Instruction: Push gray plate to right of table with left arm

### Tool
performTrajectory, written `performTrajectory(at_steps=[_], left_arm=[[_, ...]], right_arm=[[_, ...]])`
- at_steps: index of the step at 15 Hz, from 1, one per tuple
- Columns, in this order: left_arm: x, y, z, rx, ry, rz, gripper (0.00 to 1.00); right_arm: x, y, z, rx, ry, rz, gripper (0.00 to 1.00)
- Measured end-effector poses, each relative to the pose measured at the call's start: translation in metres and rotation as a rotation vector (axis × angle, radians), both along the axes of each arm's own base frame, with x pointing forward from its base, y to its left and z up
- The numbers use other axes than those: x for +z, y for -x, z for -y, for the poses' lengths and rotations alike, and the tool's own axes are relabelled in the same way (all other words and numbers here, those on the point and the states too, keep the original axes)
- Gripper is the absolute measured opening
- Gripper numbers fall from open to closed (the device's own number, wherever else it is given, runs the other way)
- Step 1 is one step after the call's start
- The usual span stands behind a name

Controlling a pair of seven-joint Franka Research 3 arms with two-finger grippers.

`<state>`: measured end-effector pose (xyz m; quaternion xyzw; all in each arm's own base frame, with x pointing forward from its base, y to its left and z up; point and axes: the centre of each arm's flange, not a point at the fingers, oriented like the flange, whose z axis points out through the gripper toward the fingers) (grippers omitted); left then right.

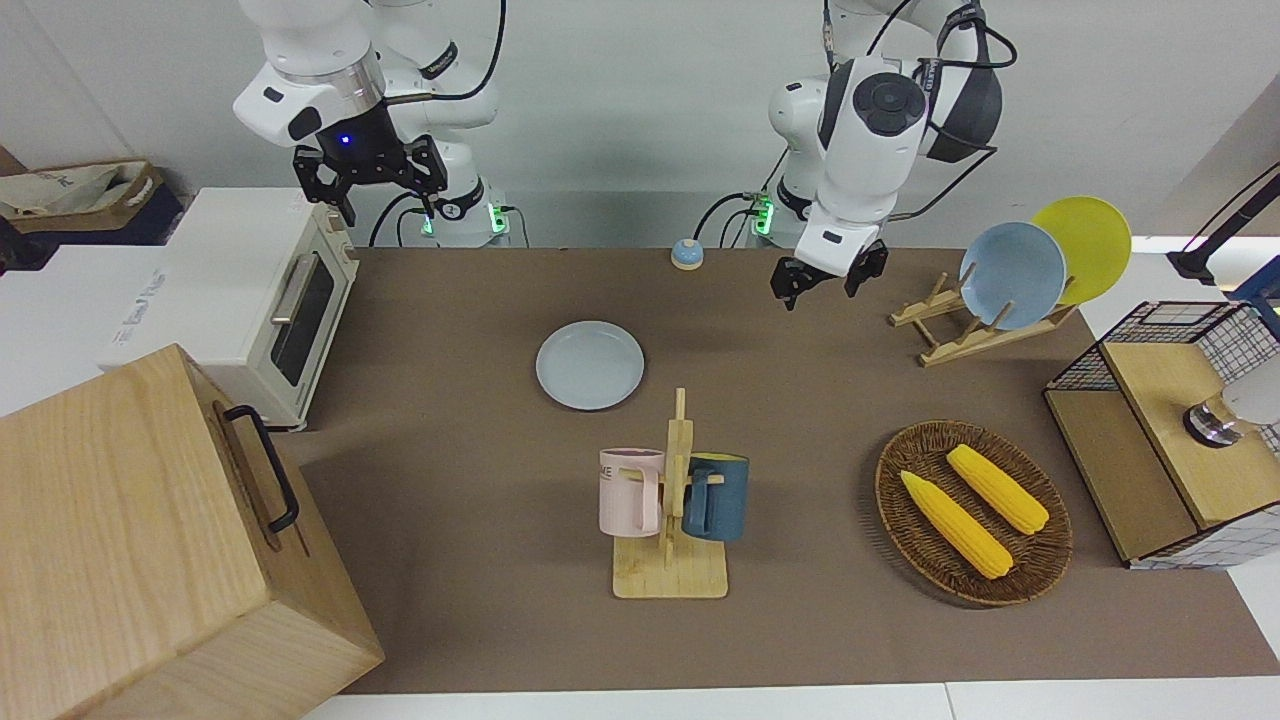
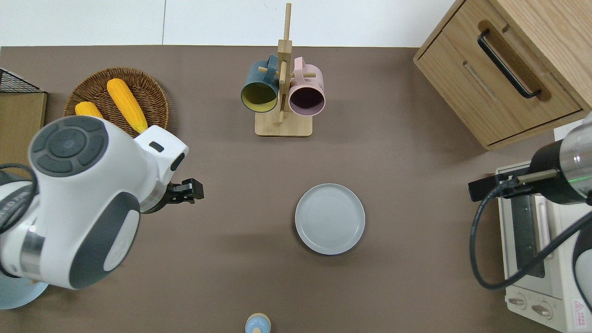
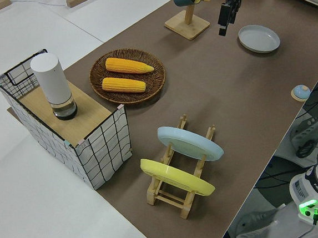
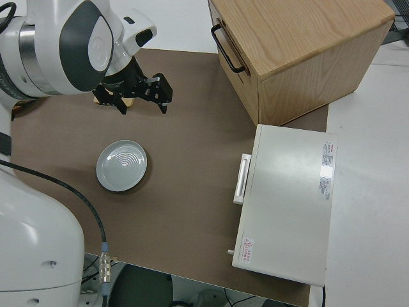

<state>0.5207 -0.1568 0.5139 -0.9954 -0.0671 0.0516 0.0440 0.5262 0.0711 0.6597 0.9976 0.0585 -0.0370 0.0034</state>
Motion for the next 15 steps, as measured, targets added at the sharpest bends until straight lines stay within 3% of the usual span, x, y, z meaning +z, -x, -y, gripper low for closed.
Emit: performTrajectory(at_steps=[4, 9, 15], left_arm=[[0.030, -0.008, -0.038, -0.051, 0.013, -0.009, 1.00], [0.063, -0.017, -0.077, -0.137, 0.035, 0.020, 1.00], [0.074, -0.022, -0.109, -0.159, 0.044, 0.040, 1.00]], right_arm=[[0.000, 0.000, 0.000, 0.000, 0.000, 0.000, 0.99], [0.000, 0.000, 0.000, 0.000, 0.000, 0.000, 0.99], [0.000, 0.000, 0.000, 0.000, 0.000, 0.000, 0.99]])
